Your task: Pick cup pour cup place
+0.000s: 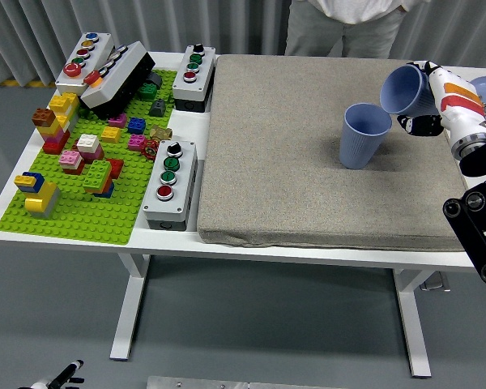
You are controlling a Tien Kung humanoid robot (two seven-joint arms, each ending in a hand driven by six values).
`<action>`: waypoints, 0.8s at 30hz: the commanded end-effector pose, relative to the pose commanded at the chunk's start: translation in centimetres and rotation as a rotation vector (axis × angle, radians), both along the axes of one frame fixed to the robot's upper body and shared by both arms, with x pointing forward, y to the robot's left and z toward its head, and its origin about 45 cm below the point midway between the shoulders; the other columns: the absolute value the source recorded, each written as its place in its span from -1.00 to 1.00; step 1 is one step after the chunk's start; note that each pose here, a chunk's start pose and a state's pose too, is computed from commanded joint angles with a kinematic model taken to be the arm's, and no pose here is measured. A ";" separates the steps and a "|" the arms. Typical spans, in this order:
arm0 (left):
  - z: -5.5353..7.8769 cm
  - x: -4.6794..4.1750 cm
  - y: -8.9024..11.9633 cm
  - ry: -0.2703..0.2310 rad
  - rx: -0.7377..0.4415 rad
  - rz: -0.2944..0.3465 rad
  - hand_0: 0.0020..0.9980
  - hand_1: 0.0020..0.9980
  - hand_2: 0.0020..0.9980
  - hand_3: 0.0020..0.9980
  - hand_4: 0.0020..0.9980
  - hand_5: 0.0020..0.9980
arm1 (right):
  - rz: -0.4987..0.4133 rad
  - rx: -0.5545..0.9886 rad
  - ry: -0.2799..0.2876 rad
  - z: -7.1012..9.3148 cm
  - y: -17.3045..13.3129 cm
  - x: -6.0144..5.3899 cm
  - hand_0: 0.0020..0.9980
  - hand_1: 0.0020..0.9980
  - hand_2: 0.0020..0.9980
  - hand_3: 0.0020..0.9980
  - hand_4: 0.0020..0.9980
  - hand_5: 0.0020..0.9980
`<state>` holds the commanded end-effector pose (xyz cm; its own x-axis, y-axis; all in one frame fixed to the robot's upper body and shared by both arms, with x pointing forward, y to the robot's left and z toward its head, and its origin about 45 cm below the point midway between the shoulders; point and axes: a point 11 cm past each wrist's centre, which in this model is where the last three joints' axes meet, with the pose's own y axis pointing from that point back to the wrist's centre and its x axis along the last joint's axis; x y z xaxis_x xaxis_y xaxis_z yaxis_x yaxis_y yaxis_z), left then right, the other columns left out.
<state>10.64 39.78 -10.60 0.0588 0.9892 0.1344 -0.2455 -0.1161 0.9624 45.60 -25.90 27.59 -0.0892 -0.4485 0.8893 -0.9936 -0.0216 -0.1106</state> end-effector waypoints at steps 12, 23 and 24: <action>0.0 0.00 0.0 0.000 0.000 0.002 0.73 0.63 0.78 0.57 0.30 1.00 | 0.015 -0.017 -0.017 0.6 0.8 -0.2 0.54 0.28 0.02 0.24 0.40 -0.98; 0.0 -0.17 0.0 0.003 0.000 0.003 0.73 0.63 0.78 0.57 0.30 1.00 | 0.033 -0.027 -0.019 0.5 1.4 -0.3 0.53 0.28 0.02 0.23 0.40 -0.98; 0.0 -0.17 0.0 0.002 0.000 0.002 0.73 0.63 0.78 0.57 0.30 1.00 | 0.034 -0.030 -0.019 0.6 1.5 -0.3 0.53 0.28 0.02 0.23 0.40 -0.98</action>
